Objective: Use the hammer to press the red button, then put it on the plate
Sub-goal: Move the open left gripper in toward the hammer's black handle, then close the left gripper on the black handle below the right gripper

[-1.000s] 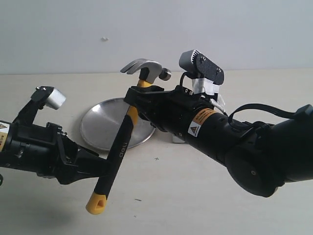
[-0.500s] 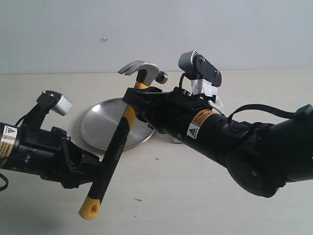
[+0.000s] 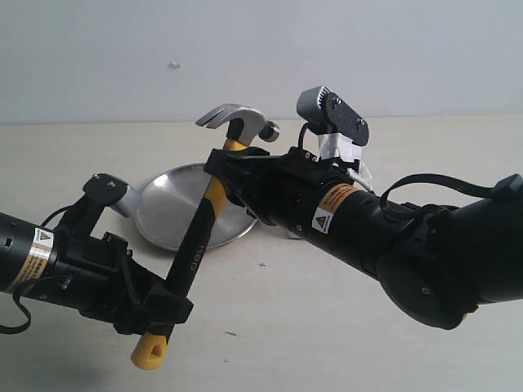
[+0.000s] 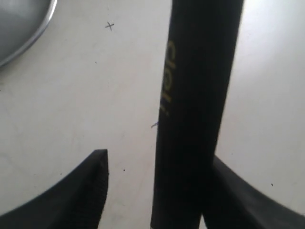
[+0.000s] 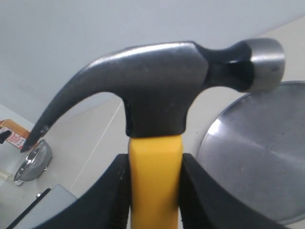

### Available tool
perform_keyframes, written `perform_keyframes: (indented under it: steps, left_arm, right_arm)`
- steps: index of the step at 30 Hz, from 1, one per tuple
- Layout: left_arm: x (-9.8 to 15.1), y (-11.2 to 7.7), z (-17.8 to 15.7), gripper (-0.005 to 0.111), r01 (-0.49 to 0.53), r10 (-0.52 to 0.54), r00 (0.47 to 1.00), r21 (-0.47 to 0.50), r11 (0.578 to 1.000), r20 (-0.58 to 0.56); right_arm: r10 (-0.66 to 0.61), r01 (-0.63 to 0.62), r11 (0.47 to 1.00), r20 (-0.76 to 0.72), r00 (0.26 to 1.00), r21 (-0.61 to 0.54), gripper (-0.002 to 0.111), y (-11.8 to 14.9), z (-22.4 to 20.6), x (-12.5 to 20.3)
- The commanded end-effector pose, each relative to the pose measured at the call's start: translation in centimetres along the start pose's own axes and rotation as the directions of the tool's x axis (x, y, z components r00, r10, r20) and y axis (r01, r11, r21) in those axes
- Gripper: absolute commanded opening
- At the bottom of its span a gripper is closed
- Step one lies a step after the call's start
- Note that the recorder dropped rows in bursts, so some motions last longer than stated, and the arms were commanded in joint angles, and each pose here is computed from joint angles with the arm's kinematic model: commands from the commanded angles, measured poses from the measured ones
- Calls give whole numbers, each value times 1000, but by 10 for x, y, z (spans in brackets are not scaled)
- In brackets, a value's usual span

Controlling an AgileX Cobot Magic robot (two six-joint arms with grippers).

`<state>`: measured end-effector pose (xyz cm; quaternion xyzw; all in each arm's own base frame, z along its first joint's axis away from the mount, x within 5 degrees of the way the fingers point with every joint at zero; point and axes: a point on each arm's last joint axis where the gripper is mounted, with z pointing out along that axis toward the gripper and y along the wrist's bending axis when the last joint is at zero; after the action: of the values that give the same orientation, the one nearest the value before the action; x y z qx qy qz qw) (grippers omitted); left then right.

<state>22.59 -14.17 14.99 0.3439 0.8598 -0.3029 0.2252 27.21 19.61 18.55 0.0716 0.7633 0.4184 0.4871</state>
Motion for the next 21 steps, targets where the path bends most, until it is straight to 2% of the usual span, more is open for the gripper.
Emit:
perform_keyframes:
  steps: [1, 17, 21]
  left_arm:
    - [-2, 1, 2, 54, -17, 17, 1000, -8, 1000, 1]
    - [-5, 0, 1, 54, -1, 1, 1000, 1, 1000, 19]
    - [-5, -3, 1, 54, 3, -4, 1000, 34, 999, 23]
  right_arm:
    - [-23, 24, 998, 32, 999, -58, 0, 8, 0, -6]
    - [-19, 22, 998, 38, 999, -62, 0, 9, 0, -6]
    - [-22, 24, 998, 34, 999, -63, 0, 9, 0, -6]
